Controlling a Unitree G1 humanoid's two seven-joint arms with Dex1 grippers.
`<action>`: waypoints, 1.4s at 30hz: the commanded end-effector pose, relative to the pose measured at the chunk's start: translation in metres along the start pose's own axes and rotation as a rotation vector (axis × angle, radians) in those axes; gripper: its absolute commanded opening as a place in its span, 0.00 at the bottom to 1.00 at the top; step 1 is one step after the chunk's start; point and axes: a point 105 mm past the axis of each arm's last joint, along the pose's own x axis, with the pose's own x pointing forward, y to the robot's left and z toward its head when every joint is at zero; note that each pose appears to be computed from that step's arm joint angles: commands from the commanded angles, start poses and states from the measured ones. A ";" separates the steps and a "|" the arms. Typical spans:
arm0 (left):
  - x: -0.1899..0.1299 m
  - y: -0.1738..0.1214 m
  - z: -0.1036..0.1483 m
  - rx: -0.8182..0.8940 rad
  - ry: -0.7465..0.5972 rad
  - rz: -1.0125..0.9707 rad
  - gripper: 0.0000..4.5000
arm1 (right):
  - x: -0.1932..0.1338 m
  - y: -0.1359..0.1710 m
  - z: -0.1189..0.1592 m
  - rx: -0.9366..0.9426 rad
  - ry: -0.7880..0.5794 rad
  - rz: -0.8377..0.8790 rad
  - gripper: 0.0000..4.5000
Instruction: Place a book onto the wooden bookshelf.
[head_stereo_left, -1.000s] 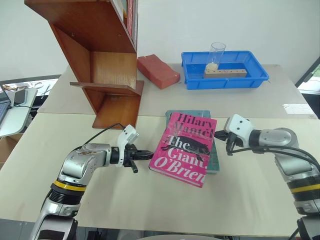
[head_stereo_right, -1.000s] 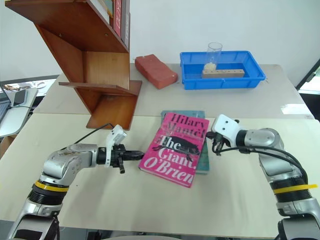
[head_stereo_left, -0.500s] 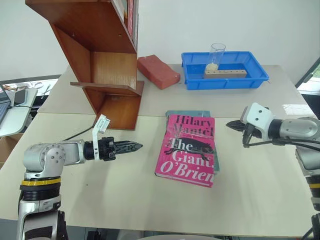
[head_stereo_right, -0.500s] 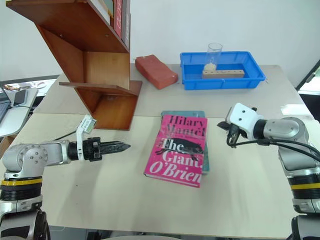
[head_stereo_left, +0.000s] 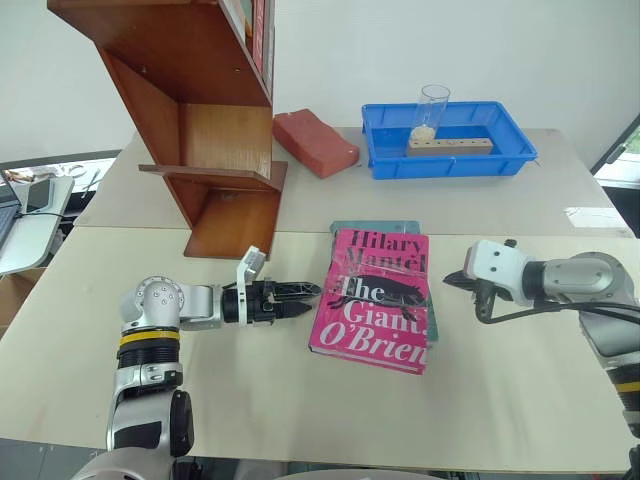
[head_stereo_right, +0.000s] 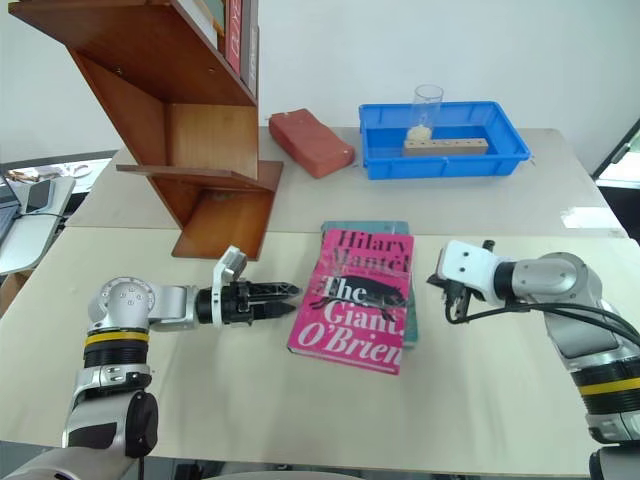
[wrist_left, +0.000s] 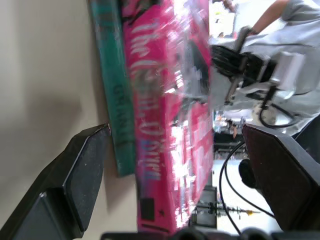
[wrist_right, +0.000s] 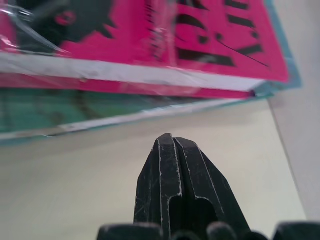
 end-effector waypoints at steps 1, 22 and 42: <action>0.007 0.002 0.001 -0.011 -0.004 0.008 0.99 | 0.004 -0.007 0.016 -0.067 -0.032 -0.014 0.00; 0.011 -0.011 -0.018 -0.006 -0.065 -0.088 0.99 | 0.023 0.004 0.060 -0.065 -0.213 0.061 0.00; -0.027 -0.096 0.029 0.918 -0.294 0.089 0.03 | -0.049 0.000 0.066 0.024 -0.242 -0.057 0.00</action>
